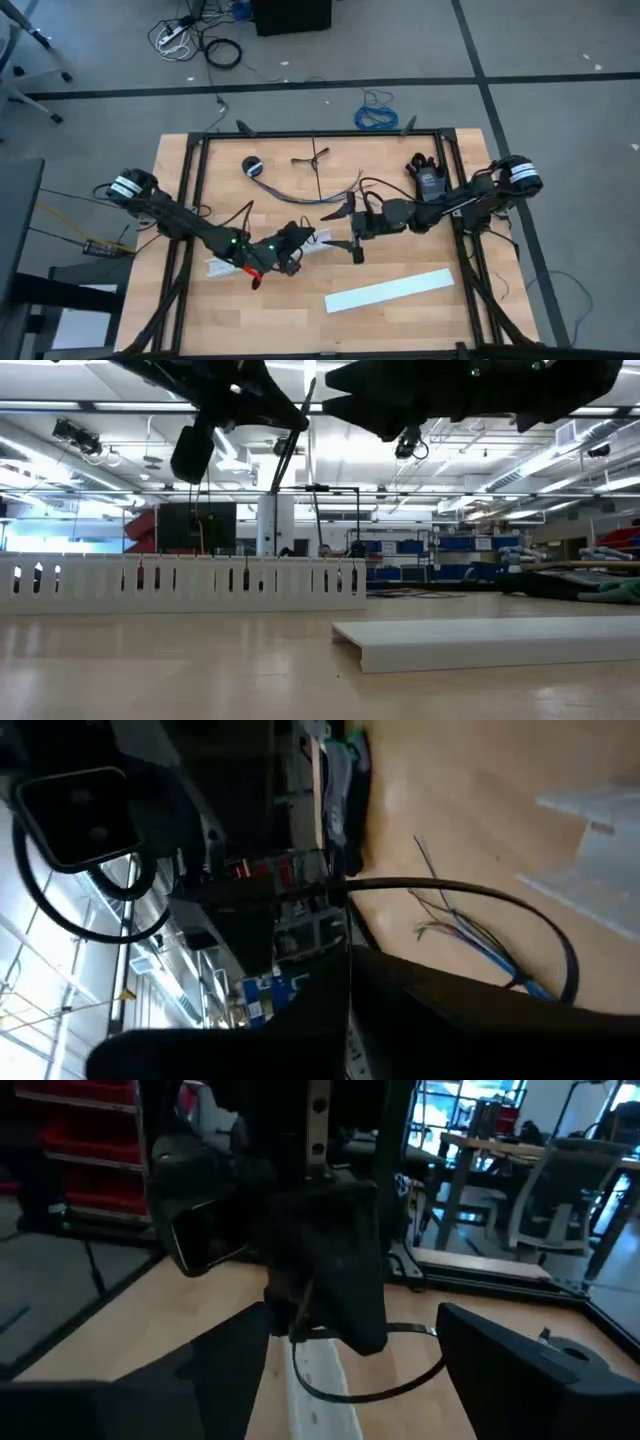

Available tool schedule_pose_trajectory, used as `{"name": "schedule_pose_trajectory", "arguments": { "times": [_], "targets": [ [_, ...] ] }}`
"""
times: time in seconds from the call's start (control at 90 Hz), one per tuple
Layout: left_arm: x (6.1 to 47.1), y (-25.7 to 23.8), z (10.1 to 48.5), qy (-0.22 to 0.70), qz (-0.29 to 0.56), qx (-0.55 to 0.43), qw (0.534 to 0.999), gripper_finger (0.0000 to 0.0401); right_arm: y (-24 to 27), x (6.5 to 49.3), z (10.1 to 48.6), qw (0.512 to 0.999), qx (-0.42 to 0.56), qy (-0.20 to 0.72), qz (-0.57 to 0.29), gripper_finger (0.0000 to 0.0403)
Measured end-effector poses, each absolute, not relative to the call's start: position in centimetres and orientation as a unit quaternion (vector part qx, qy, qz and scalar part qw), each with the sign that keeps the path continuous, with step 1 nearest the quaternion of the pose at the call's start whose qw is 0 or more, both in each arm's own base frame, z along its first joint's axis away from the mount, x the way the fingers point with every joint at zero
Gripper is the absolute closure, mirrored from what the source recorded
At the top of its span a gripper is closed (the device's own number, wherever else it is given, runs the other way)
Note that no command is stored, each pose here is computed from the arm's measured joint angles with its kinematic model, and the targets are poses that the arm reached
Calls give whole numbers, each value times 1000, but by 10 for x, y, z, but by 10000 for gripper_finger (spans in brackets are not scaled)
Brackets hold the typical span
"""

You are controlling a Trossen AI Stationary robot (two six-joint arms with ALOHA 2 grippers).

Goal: Ziptie cables
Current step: Insert the black zip tie into the locking head

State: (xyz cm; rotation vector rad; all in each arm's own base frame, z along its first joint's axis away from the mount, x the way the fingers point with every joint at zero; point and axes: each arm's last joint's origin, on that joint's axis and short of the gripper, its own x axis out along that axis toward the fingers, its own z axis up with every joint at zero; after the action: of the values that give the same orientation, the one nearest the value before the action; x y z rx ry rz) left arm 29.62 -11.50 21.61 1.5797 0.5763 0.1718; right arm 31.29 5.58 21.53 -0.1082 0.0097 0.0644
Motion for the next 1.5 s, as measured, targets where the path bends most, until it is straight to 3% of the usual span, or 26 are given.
{"name": "schedule_pose_trajectory", "arguments": {
  "times": [0.656,1.167,1.5],
  "targets": [
    [307,-95,219,237,73,674,696,401,56,313,218,998,-40,-8,42,211],
    [308,-94,221,230,80,668,703,401,55,313,219,997,-59,-14,36,393],
    [307,-94,216,244,66,656,711,401,55,313,221,997,-76,-24,24,402]
  ]
}}
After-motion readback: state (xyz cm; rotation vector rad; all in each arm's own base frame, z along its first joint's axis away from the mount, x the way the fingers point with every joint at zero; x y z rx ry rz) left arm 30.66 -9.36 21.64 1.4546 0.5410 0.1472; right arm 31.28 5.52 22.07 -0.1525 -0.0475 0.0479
